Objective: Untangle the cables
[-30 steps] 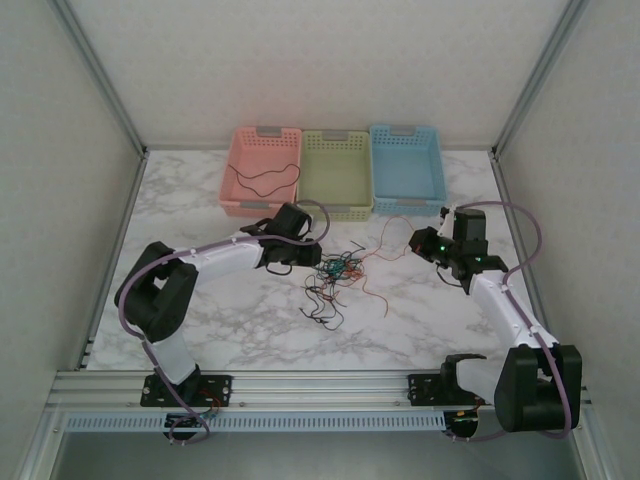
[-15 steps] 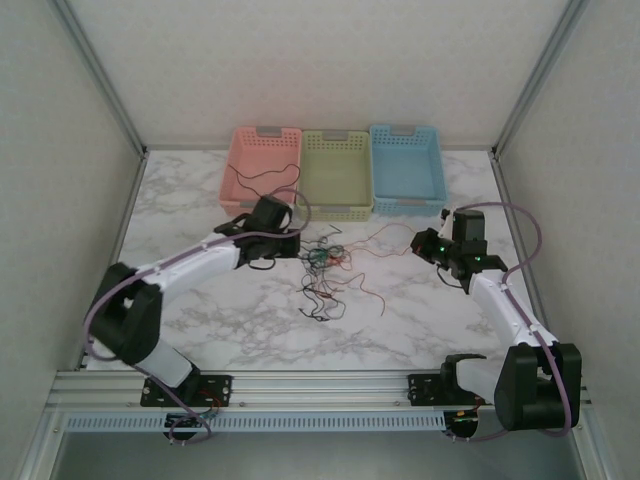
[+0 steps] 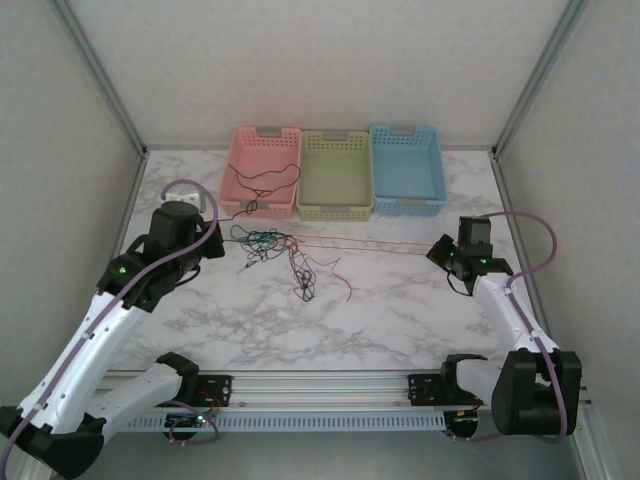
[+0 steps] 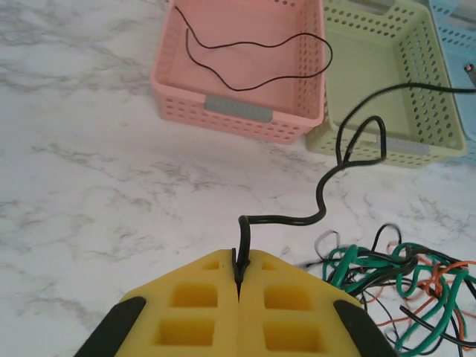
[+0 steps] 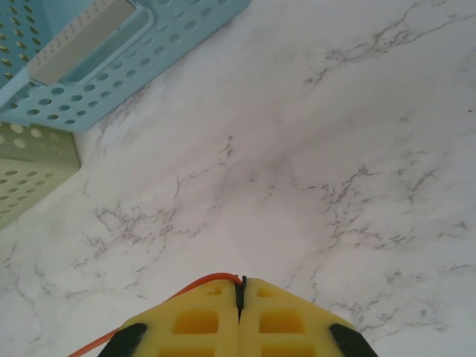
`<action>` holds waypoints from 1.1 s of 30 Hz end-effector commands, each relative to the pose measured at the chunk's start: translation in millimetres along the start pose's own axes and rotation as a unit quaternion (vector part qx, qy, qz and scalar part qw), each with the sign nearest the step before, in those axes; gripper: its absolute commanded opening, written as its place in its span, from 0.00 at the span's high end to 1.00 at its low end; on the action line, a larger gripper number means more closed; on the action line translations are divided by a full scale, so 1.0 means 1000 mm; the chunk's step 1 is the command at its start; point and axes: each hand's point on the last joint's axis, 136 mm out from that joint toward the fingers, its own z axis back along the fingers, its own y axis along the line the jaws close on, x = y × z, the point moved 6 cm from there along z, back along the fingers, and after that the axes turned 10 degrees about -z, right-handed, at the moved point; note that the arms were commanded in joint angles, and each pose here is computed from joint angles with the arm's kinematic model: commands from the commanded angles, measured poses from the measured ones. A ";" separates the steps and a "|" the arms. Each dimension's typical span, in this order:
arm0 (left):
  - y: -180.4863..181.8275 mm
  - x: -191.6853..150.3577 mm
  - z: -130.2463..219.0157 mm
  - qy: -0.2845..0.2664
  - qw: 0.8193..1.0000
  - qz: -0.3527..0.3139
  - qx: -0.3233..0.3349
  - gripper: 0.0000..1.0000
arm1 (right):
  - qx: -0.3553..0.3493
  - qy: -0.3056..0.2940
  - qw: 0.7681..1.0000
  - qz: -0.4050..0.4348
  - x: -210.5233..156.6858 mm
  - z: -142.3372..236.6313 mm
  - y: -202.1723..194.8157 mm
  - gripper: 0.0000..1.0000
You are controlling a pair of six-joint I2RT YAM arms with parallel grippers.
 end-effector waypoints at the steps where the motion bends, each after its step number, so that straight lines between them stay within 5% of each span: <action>1: 0.029 -0.001 0.026 -0.001 0.996 -0.017 0.087 1.00 | -0.062 -0.021 0.998 -0.018 0.003 -0.004 -0.021 1.00; 9: 0.053 0.008 0.064 -0.026 0.986 -0.047 0.160 1.00 | -0.084 -0.025 0.995 -0.036 0.007 -0.006 -0.032 1.00; 17: 0.049 0.008 0.063 -0.029 0.988 -0.048 0.141 1.00 | -0.066 -0.022 0.997 -0.032 0.007 -0.004 -0.028 1.00; 25: 0.028 -0.013 0.033 0.015 0.996 -0.059 0.060 1.00 | 0.092 0.018 0.996 -0.010 0.013 0.019 0.023 1.00; 33: 0.025 -0.038 0.010 0.066 0.994 -0.069 0.049 1.00 | 0.312 -0.012 0.949 0.051 0.043 0.155 0.130 1.00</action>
